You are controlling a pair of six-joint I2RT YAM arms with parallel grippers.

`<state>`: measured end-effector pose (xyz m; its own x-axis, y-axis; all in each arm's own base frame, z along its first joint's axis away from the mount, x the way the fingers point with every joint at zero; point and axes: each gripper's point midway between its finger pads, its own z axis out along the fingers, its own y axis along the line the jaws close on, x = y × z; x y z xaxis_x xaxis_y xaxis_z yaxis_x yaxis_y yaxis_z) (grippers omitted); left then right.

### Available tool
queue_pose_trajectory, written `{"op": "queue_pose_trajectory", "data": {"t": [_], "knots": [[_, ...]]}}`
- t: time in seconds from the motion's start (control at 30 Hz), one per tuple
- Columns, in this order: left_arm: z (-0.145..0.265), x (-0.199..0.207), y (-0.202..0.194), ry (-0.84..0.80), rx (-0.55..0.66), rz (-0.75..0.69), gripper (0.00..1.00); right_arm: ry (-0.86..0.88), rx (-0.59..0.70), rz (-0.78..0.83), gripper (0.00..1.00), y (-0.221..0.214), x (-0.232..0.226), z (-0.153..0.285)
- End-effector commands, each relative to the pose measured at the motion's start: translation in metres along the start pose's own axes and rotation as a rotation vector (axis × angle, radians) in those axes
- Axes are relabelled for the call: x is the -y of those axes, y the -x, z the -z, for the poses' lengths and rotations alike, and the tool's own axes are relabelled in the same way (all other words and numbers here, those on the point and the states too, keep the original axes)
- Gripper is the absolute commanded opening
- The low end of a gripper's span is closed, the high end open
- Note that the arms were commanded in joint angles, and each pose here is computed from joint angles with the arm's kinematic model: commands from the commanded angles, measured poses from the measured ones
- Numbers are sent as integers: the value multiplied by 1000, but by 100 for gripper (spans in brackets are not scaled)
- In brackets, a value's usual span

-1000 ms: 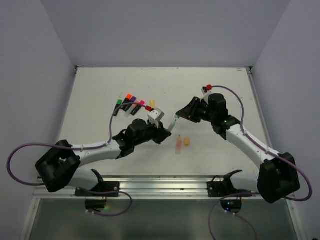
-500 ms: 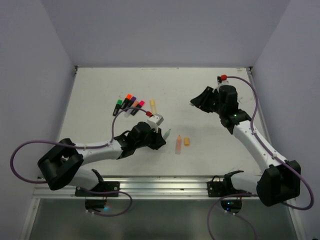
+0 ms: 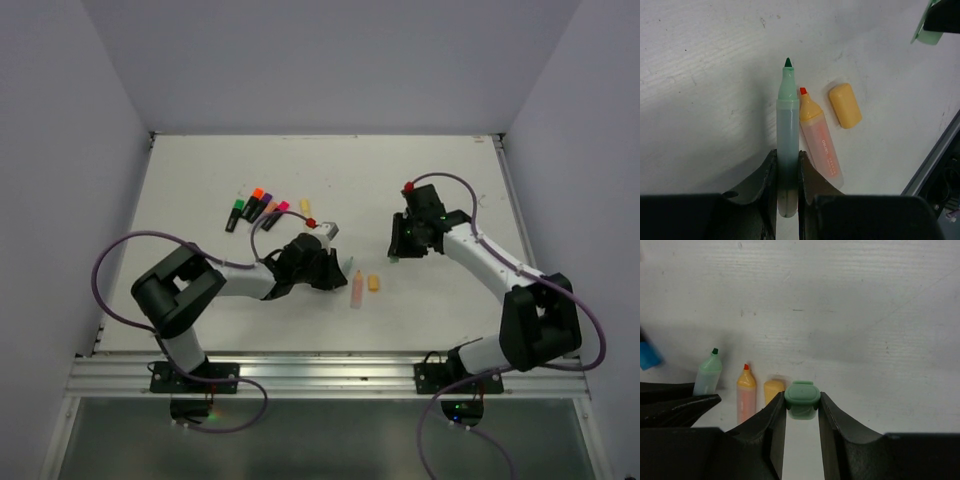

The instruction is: Open the pen caps

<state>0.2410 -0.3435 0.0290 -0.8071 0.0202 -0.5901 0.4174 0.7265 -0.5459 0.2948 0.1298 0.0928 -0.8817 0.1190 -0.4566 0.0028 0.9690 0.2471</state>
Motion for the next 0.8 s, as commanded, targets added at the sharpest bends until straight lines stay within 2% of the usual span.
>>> {"op": "queue_pose_trajectory", "data": {"t": [0.0, 0.2, 0.23, 0.37, 0.43, 0.47, 0.5, 0.6, 0.63, 0.73, 0.77], "knots": [[-8, 27, 21, -107, 39, 47, 13, -52, -41, 71, 1, -4, 3, -4], [-9, 8, 9, -51, 32, 61, 24, -113, -114, 138, 6, -22, 3, -28], [-9, 6, 8, -48, 29, 64, 29, -117, -120, 146, 7, -24, 1, -30], [-10, 3, 7, -31, 27, 73, 38, -149, -139, 165, 8, -27, 2, -39], [-9, -1, 7, -11, 31, 73, 47, -155, -144, 167, 10, -28, 2, -43], [-9, -2, 8, -4, 35, 71, 48, -156, -147, 168, 11, -28, 2, -44], [-8, -4, 10, 9, 45, 69, 48, -161, -150, 168, 12, -29, 3, -45], [-4, -9, 16, 46, 62, 64, 62, -167, -160, 171, 20, -31, 3, -49], [-3, -12, 14, 63, 56, 64, 63, -170, -159, 173, 23, -30, 3, -49], [4, -14, 23, 102, 78, 60, 74, -175, -153, 172, 31, -29, 3, -48], [7, -12, 29, 107, 91, 55, 77, -175, -151, 173, 38, -29, 4, -48]]}}
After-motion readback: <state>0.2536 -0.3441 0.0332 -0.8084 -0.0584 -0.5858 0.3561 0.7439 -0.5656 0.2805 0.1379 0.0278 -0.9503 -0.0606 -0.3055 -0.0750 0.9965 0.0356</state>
